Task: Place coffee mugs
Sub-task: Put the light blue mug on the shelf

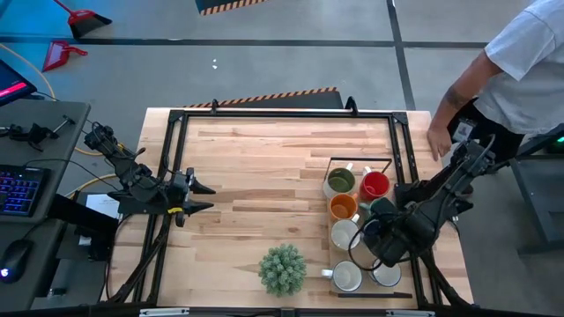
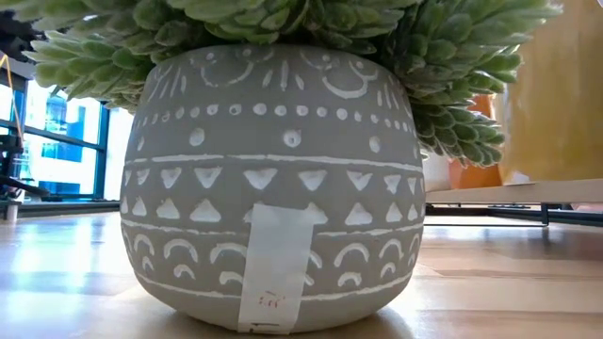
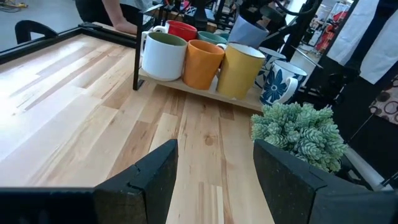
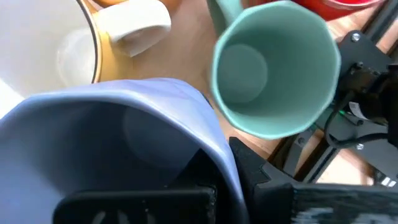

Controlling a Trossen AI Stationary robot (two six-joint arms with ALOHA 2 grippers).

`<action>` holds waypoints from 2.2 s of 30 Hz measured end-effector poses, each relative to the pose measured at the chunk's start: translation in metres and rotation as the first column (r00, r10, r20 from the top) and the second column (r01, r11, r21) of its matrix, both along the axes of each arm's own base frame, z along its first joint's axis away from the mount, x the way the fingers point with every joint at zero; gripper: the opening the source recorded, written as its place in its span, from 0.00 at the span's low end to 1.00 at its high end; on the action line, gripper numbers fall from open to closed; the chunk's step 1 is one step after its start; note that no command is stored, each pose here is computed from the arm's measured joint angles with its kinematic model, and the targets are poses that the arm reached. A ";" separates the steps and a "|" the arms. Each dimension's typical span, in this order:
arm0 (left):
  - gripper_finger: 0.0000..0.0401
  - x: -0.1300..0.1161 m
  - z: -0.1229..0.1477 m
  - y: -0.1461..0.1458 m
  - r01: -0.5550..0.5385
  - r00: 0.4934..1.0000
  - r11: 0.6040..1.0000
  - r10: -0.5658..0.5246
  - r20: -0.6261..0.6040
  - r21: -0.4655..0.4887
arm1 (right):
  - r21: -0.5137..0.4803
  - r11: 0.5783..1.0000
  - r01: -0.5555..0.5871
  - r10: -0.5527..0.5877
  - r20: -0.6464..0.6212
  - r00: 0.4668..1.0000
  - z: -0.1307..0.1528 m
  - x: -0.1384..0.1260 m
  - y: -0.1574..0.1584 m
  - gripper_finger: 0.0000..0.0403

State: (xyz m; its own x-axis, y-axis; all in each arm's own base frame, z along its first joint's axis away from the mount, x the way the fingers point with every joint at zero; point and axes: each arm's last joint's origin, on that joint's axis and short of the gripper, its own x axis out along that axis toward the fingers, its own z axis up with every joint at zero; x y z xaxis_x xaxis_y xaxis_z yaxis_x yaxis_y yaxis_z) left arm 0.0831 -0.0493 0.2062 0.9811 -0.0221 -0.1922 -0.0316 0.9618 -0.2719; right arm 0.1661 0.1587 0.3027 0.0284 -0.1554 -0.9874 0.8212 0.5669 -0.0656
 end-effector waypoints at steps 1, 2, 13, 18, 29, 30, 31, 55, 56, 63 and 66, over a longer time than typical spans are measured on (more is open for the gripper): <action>0.49 0.000 0.000 0.000 0.001 1.000 1.000 -0.001 0.000 0.000 | 0.004 1.000 -0.001 0.001 0.003 1.000 -0.001 0.001 0.001 0.00; 0.49 0.000 0.000 0.000 0.000 1.000 1.000 0.000 0.000 0.000 | 0.007 1.000 -0.009 0.009 0.004 1.000 -0.001 0.002 0.001 0.00; 0.49 0.000 0.000 0.000 0.005 1.000 1.000 -0.005 -0.001 -0.001 | 0.045 0.999 -0.009 0.012 -0.071 0.997 -0.010 0.006 0.010 0.00; 0.49 0.000 0.000 0.000 0.005 1.000 1.000 -0.005 -0.001 -0.001 | 0.023 1.000 0.008 -0.007 -0.051 0.999 -0.010 0.007 0.009 0.00; 0.49 0.000 0.000 0.000 0.006 1.000 1.000 -0.006 -0.001 0.000 | -0.002 1.000 0.014 -0.014 -0.087 0.996 -0.020 0.013 0.015 0.00; 0.49 0.000 0.000 0.000 0.006 1.000 1.000 -0.006 -0.001 0.000 | -0.007 1.000 0.017 -0.017 -0.092 0.996 -0.021 0.014 0.015 0.00; 0.49 0.000 0.000 0.000 0.006 1.000 1.000 -0.006 -0.002 0.000 | -0.012 1.000 0.017 -0.018 -0.098 0.995 -0.022 0.014 0.016 0.00; 0.49 0.000 0.000 -0.001 0.042 0.999 0.999 -0.042 -0.007 -0.008 | -0.040 0.997 0.066 -0.070 -0.126 0.989 -0.034 0.011 0.023 0.00; 0.49 0.000 0.000 -0.001 0.046 0.999 0.999 -0.046 -0.009 -0.008 | -0.042 0.996 0.076 -0.081 -0.127 0.989 -0.038 0.008 0.023 0.00; 0.49 0.000 0.000 -0.001 0.048 0.999 0.999 -0.049 -0.008 -0.010 | 0.011 0.995 0.103 -0.102 -0.051 0.993 -0.047 0.004 0.011 0.00; 0.49 0.000 0.000 -0.001 0.046 0.999 0.999 -0.047 -0.007 -0.019 | 0.015 0.995 0.101 -0.100 -0.042 0.994 -0.043 0.002 0.006 0.00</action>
